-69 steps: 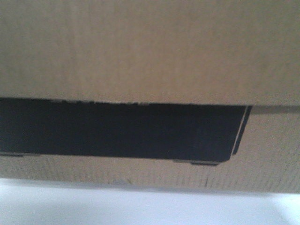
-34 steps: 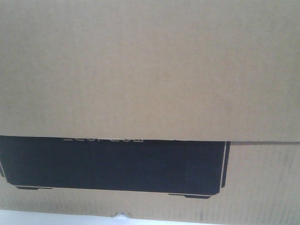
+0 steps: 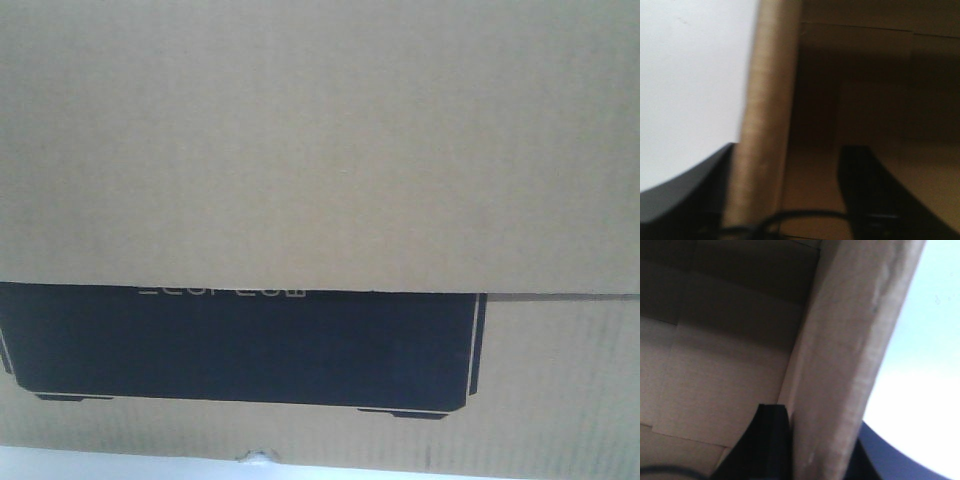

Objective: Grab box from left shelf to table start
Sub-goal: 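Lower the box with both grippers onto the white table, then open both grippers and withdraw them from the box sides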

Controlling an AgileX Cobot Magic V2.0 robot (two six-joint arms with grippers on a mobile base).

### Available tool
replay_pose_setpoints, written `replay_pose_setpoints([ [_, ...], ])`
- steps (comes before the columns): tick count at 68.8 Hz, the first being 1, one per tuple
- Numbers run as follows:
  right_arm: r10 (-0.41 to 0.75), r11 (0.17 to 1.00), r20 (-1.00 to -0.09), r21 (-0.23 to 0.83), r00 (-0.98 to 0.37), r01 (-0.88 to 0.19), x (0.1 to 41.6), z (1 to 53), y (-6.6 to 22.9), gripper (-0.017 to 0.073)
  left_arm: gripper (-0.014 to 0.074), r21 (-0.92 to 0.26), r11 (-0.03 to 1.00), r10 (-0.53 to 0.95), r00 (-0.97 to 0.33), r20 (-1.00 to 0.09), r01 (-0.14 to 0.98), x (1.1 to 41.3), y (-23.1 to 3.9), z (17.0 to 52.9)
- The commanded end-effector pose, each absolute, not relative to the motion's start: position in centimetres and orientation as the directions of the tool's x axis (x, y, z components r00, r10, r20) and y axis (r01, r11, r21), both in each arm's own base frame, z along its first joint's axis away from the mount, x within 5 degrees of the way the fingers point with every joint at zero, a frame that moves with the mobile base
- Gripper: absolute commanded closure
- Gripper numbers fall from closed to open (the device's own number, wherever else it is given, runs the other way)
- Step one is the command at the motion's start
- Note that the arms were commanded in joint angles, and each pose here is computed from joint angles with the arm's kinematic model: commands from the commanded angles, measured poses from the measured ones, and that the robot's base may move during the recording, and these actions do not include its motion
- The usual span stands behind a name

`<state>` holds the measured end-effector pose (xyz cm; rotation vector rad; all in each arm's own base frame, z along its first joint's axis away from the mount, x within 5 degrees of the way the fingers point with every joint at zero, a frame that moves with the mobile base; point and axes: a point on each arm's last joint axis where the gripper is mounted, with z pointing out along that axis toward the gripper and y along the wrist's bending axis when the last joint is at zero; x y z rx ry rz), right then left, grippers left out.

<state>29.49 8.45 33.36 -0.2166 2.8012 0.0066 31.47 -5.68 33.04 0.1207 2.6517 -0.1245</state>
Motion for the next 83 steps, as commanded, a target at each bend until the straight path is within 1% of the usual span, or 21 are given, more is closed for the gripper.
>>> replay_pose_setpoints([
  [1, -0.146, 0.980, -0.511, 0.042, -0.847, -0.194, 30.9, 34.7, 9.6, 0.0121, 0.0153, -0.147, 0.981, 0.038, -0.873, -0.487, 0.124, 30.9, -6.7, 34.1],
  [5, -0.150, 0.981, -0.508, 0.034, -0.848, -0.193, 30.7, 34.8, 9.5, -0.0045, 0.0117, -0.146, 0.981, 0.039, -0.875, -0.483, 0.124, 30.9, -6.7, 34.0],
  [7, -0.148, 0.982, -0.509, 0.029, -0.848, -0.188, 30.6, 35.0, 9.4, -0.0096, 0.0107, -0.146, 0.981, 0.039, -0.876, -0.481, 0.124, 30.9, -6.7, 34.0],
  [12, -0.141, 0.985, -0.508, 0.016, -0.850, -0.173, 30.2, 35.4, 9.1, -0.0069, 0.0092, -0.146, 0.981, 0.041, -0.879, -0.475, 0.124, 30.7, -6.7, 34.1],
  [21, -0.126, 0.990, -0.533, -0.009, -0.836, -0.144, 29.1, 36.7, 8.3, -0.0068, 0.0093, -0.146, 0.981, 0.039, -0.865, -0.500, 0.129, 30.0, -6.5, 35.1],
  [28, -0.122, 0.991, -0.576, -0.020, -0.809, -0.135, 28.0, 38.2, 7.7, -0.0068, 0.0093, -0.136, 0.981, 0.042, -0.848, -0.529, 0.134, 29.1, -6.3, 36.3],
  [36, -0.115, 0.992, -0.618, -0.031, -0.778, -0.123, 26.5, 39.8, 6.8, -0.0068, 0.0093, -0.099, 0.985, 0.058, -0.818, -0.573, 0.139, 27.7, -5.7, 37.9],
  [45, -0.126, 0.992, -0.667, -0.071, -0.734, -0.106, 24.7, 41.6, 5.8, -0.0068, 0.0093, -0.063, 0.988, 0.069, -0.772, -0.632, 0.140, 25.7, -5.0, 39.9],
  [54, -0.124, 0.992, -0.713, -0.087, -0.690, -0.089, 22.4, 43.5, 4.8, -0.0068, 0.0094, -0.027, 0.990, 0.079, -0.713, -0.696, 0.136, 23.0, -4.2, 42.1],
  [61, -0.106, 0.994, -0.769, -0.069, -0.631, -0.083, 19.8, 45.3, 4.1, -0.0068, 0.0094, -0.004, 0.992, 0.082, -0.656, -0.750, 0.128, 20.3, -3.4, 44.0],
  [67, -0.085, 0.996, -0.817, -0.048, -0.570, -0.080, 17.2, 46.8, 3.3, -0.0062, 0.0097, -0.007, 0.992, 0.070, -0.585, -0.808, 0.128, 17.5, -2.9, 45.6],
  [70, -0.076, 0.996, -0.838, -0.040, -0.540, -0.078, 15.8, 47.4, 2.9, -0.0042, 0.0104, -0.009, 0.992, 0.063, -0.548, -0.834, 0.128, 15.8, -2.6, 46.3],
  [76, -0.064, 0.997, -0.864, -0.029, -0.500, -0.077, 13.5, 47.8, 2.2, 0.0058, 0.0156, -0.012, 0.992, 0.053, -0.493, -0.868, 0.129, 12.8, -2.0, 46.7],
  [82, -0.052, 0.997, -0.887, -0.019, -0.458, -0.077, 10.7, 47.5, 1.3, 0.0255, 0.0248, -0.015, 0.991, 0.045, -0.446, -0.894, 0.130, 10.0, -1.5, 46.1],
  [83, -0.053, 0.997, -0.887, -0.020, -0.459, -0.077, 10.4, 47.2, 1.3, 0.0288, 0.0274, -0.015, 0.991, 0.044, -0.437, -0.899, 0.131, 9.7, -1.4, 46.0],
])
